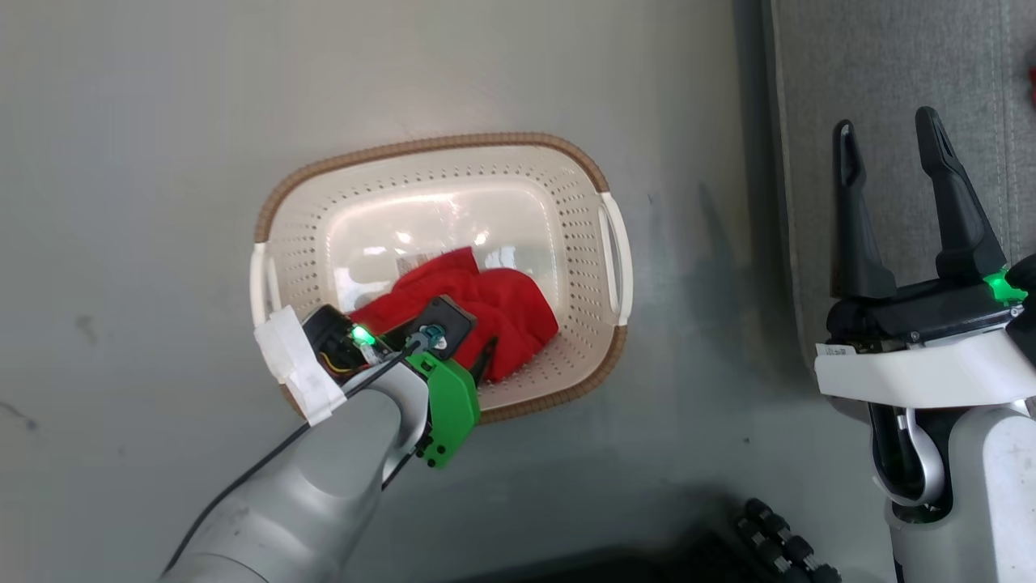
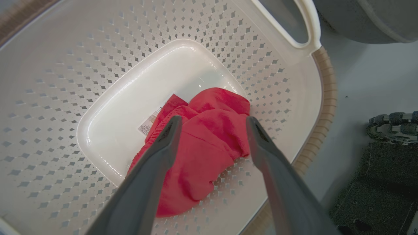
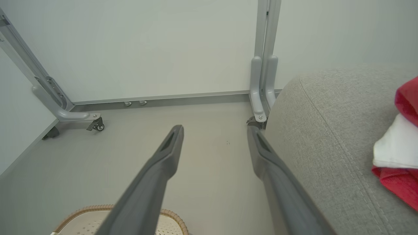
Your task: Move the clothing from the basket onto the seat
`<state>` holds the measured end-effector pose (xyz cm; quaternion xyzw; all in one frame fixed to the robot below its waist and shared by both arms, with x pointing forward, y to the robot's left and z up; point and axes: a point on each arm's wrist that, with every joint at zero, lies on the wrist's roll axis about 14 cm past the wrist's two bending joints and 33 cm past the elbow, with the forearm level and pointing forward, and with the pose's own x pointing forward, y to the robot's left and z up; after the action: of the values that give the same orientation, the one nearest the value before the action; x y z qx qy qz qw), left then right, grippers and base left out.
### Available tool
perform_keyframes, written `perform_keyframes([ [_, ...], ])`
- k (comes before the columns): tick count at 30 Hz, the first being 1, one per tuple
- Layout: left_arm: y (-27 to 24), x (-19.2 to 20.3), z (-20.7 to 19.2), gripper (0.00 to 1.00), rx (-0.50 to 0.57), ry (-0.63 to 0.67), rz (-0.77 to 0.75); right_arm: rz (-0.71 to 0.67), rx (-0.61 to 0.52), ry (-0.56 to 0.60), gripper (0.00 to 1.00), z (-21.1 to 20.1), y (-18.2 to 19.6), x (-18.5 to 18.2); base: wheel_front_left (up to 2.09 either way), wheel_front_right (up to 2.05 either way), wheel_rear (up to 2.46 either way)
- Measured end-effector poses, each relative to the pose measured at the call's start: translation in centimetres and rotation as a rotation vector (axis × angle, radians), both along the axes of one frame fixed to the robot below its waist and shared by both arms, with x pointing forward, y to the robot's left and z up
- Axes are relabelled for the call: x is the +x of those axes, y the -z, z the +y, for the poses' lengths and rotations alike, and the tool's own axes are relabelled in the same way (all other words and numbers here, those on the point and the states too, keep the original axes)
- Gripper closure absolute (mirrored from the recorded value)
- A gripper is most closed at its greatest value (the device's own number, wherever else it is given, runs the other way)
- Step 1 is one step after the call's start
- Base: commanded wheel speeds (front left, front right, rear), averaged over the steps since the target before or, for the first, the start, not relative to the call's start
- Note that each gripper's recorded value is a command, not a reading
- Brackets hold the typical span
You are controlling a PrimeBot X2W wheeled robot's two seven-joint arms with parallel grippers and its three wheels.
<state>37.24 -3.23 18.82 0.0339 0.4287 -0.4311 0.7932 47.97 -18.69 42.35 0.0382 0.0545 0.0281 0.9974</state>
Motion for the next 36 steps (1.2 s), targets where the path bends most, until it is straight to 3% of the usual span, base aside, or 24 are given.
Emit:
perform_keyframes([
  [14, 6.8, -2.4, 1.7, 0.00, 0.133, 0.130, 0.191, 0.090, 0.011, 0.060, 0.00, -2.0, 5.0, -0.8, 0.00, 0.00, 0.00],
  [23, 9.8, -2.0, 3.5, 0.00, 0.223, 0.149, 0.243, 0.120, 0.018, 0.079, 0.00, -2.6, 6.6, -1.3, 0.00, 0.00, 0.00],
  [36, 12.5, -3.4, 3.9, 0.00, 0.263, 0.158, 0.341, 0.159, 0.026, 0.091, 0.00, -2.9, 8.6, -1.7, 0.00, 0.00, 0.00],
])
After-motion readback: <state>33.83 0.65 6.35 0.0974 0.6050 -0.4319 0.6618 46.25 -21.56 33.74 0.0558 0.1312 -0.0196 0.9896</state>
